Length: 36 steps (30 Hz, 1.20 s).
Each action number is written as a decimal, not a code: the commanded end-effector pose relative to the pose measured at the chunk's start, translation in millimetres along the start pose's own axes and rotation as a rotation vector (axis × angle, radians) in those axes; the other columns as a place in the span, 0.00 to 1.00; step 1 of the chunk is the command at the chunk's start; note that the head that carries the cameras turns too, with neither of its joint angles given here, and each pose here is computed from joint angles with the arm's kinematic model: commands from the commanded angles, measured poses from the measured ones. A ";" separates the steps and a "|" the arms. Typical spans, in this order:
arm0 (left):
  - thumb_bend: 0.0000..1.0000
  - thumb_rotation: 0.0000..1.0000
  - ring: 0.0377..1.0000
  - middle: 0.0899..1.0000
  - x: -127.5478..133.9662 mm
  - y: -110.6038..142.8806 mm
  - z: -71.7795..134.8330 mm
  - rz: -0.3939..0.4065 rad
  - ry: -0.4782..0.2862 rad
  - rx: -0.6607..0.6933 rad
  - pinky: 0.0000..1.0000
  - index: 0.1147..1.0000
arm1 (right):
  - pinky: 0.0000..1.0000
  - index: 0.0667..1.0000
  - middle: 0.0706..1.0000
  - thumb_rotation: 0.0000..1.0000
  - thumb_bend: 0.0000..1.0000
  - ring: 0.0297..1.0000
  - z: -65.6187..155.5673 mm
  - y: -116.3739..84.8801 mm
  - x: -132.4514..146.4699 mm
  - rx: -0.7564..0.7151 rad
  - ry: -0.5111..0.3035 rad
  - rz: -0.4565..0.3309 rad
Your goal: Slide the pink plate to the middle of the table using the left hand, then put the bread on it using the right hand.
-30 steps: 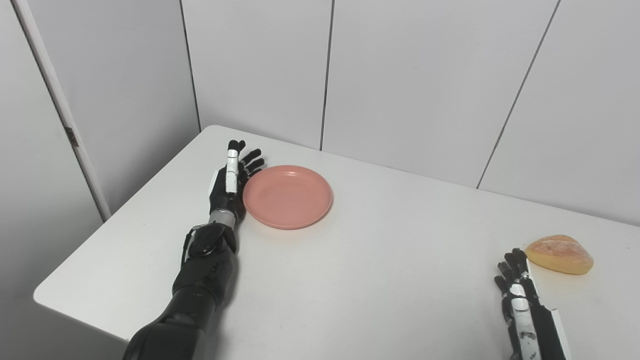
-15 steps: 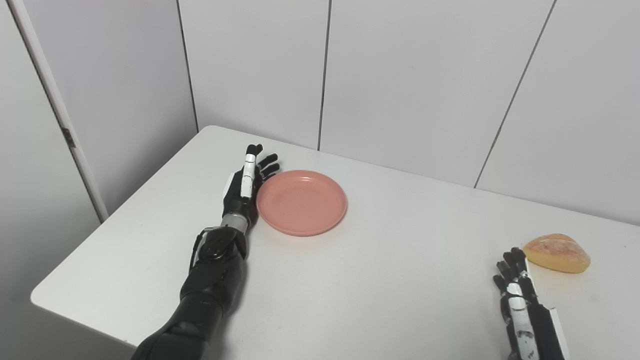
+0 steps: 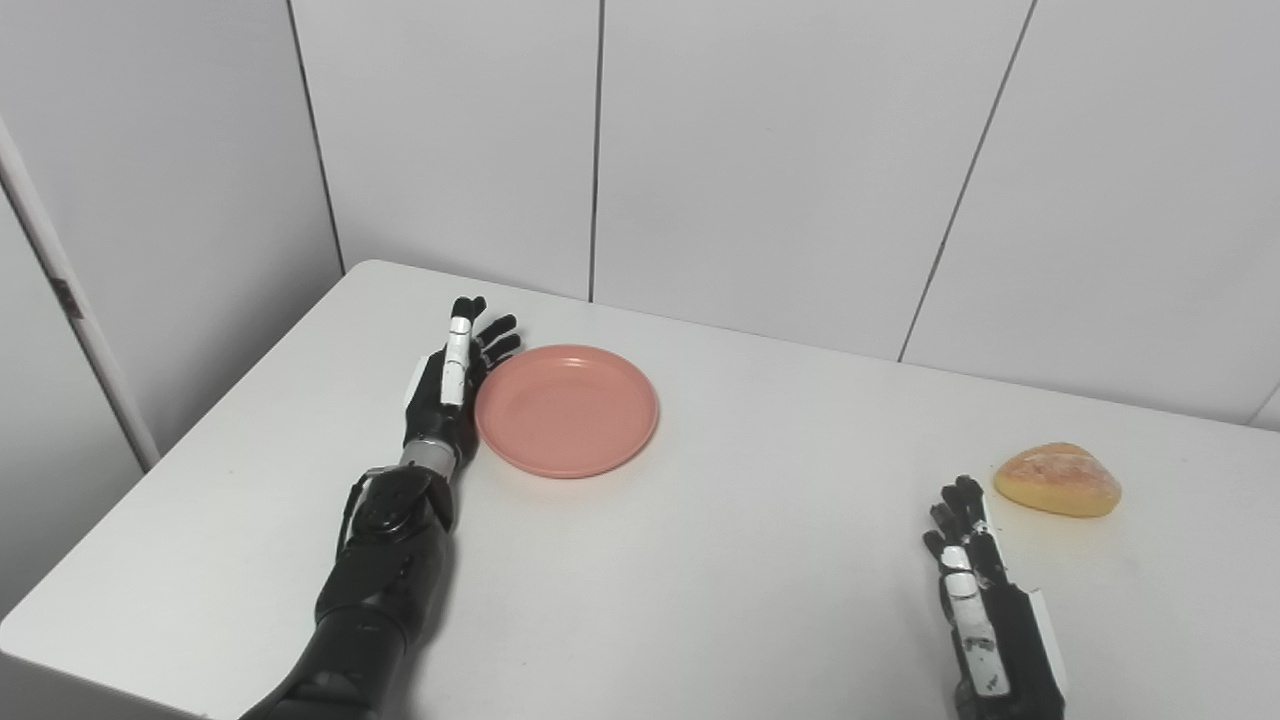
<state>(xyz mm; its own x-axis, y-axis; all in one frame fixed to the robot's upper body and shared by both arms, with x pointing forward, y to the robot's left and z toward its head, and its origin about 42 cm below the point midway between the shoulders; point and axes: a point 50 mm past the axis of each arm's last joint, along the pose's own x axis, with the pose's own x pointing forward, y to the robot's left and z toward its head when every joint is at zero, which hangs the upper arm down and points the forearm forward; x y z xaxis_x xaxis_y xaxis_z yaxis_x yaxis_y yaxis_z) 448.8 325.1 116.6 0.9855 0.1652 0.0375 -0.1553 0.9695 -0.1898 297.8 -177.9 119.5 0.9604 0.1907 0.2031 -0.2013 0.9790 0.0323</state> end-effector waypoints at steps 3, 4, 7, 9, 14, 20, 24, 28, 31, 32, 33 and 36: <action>0.79 1.00 0.85 0.85 9.3 -12.0 14.6 -0.040 -0.024 -0.017 0.88 0.94 | 0.99 1.00 1.00 0.84 0.63 1.00 -0.3 15.0 1.8 0.021 0.008 -0.006; 0.79 1.00 0.85 0.85 9.7 -11.0 15.1 -0.040 -0.022 -0.018 0.88 0.94 | 0.99 1.00 1.00 0.84 0.63 1.00 0.2 17.5 2.9 0.026 0.005 -0.008; 0.79 1.00 0.85 0.85 10.2 -9.2 15.9 -0.041 -0.018 -0.014 0.87 0.94 | 0.90 1.00 1.00 0.84 0.61 0.98 1.4 22.1 5.0 0.032 0.003 -0.013; 0.77 1.00 0.84 0.84 9.7 -8.3 16.5 -0.038 -0.013 -0.020 0.87 0.93 | 0.87 1.00 1.00 0.84 0.62 0.98 2.1 25.3 6.5 0.037 0.011 -0.015; 0.76 1.00 0.86 0.86 8.5 -7.3 16.5 -0.062 -0.007 -0.026 0.89 0.95 | 0.96 1.00 1.00 0.86 0.61 0.99 1.9 32.9 10.9 0.027 0.003 -0.012; 0.77 1.00 0.85 0.84 9.0 -12.1 17.1 -0.054 0.006 -0.026 0.87 0.94 | 0.84 1.00 1.00 0.86 0.58 0.98 3.1 38.8 13.9 0.032 0.004 -0.007; 0.79 1.00 0.83 0.83 8.3 -20.2 15.8 -0.075 0.003 -0.023 0.86 0.93 | 0.86 1.00 1.00 0.86 0.58 0.99 3.3 39.6 14.8 0.038 0.001 -0.003; 0.80 1.00 0.83 0.84 7.2 -29.9 14.0 -0.099 0.003 -0.018 0.86 0.93 | 0.88 1.00 1.00 0.86 0.59 0.99 2.4 40.3 15.7 0.032 0.003 0.002; 0.77 1.00 0.82 0.84 6.1 -37.8 13.0 -0.114 0.010 -0.026 0.86 0.93 | 0.84 1.00 1.00 0.87 0.59 0.99 2.6 39.9 15.6 0.037 0.004 0.004; 0.76 1.00 0.83 0.84 5.7 -40.3 12.5 -0.122 0.011 -0.026 0.86 0.93 | 0.81 1.00 1.00 0.86 0.59 0.98 2.8 39.7 15.5 0.040 0.004 0.004; 0.76 1.00 0.83 0.84 4.8 -44.2 11.9 -0.127 0.013 -0.028 0.87 0.94 | 0.79 1.00 1.00 0.86 0.59 0.98 3.0 39.1 15.2 0.037 0.005 0.005; 0.75 1.00 0.83 0.83 2.2 -53.4 9.9 -0.128 0.021 -0.036 0.86 0.92 | 0.88 1.00 1.00 0.88 0.58 0.99 3.2 37.1 14.5 0.022 0.005 0.003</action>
<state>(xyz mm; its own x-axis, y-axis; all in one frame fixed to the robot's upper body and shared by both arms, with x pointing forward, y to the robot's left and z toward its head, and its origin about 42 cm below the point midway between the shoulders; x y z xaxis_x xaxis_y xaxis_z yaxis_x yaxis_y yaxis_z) 449.5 282.1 119.8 0.9988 0.0476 0.0106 -0.0440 0.9730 -0.2264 299.7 -141.7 119.0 0.9676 0.1876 0.1692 -0.2000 0.9780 0.0591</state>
